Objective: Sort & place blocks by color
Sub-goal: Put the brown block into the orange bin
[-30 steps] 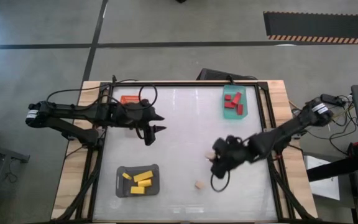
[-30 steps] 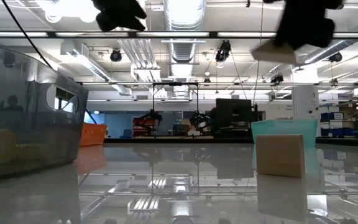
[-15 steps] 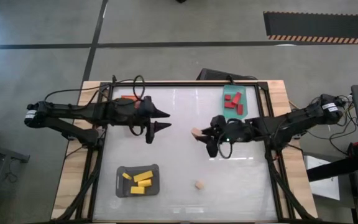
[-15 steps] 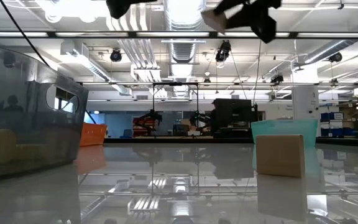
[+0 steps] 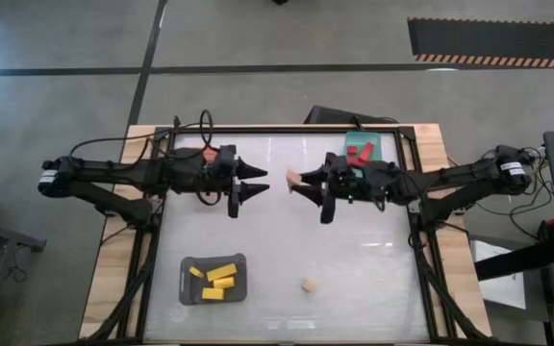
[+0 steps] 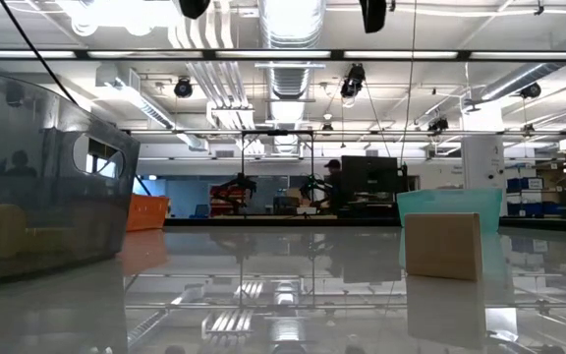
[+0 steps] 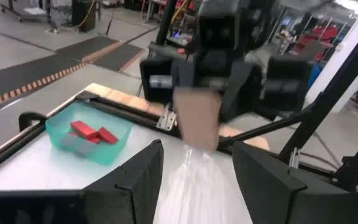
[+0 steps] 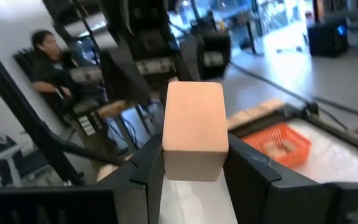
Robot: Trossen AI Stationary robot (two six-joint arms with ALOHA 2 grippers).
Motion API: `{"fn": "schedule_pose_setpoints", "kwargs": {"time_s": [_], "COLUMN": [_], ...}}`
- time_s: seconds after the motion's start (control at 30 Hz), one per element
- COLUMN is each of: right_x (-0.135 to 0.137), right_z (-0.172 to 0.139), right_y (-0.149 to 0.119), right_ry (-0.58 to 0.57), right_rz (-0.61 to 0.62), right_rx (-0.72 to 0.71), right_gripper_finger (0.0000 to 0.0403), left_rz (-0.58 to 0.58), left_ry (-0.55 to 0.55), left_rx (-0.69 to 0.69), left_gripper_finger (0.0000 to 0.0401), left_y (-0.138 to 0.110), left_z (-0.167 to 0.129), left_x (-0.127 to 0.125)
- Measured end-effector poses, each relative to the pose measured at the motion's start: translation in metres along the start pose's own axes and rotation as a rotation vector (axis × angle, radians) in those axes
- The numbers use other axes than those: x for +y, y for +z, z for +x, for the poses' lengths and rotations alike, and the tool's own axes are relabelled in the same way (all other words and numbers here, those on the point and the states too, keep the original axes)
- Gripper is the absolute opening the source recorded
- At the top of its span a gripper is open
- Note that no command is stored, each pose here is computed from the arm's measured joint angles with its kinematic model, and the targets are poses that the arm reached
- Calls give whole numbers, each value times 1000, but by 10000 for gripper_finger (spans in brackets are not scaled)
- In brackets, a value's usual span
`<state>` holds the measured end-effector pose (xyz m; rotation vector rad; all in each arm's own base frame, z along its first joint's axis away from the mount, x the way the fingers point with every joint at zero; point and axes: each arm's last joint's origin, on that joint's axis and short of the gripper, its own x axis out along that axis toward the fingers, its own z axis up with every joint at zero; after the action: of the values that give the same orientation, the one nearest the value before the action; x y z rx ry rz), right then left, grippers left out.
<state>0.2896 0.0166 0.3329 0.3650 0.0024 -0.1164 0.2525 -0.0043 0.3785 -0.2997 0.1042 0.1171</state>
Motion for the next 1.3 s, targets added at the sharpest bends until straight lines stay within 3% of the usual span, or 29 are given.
{"fn": "schedule_pose_setpoints", "kwargs": {"time_s": [0.27, 0.63, 0.93, 1.13, 1.3], "right_x": [-5, -4, -3, -3, -3], "right_z": [1, 1, 1, 1, 1], "right_y": [10, 9, 8, 8, 8], "right_ry": [56, 120, 129, 140, 143], "right_rz": [-35, -30, -31, -31, -27], "right_rx": [-65, -38, -28, -25, -20], "right_gripper_finger": [122, 122, 122, 122, 123], "left_rz": [-34, -95, -130, -125, -129], "left_ry": [-19, -58, -75, -84, -84], "left_rx": [-71, -194, -221, -222, -221], "left_gripper_finger": [177, 177, 176, 126, 122], "left_y": [-2, -9, -12, -11, -11], "left_z": [19, 56, 63, 63, 63], "left_x": [-2, -3, -3, -4, -4]}}
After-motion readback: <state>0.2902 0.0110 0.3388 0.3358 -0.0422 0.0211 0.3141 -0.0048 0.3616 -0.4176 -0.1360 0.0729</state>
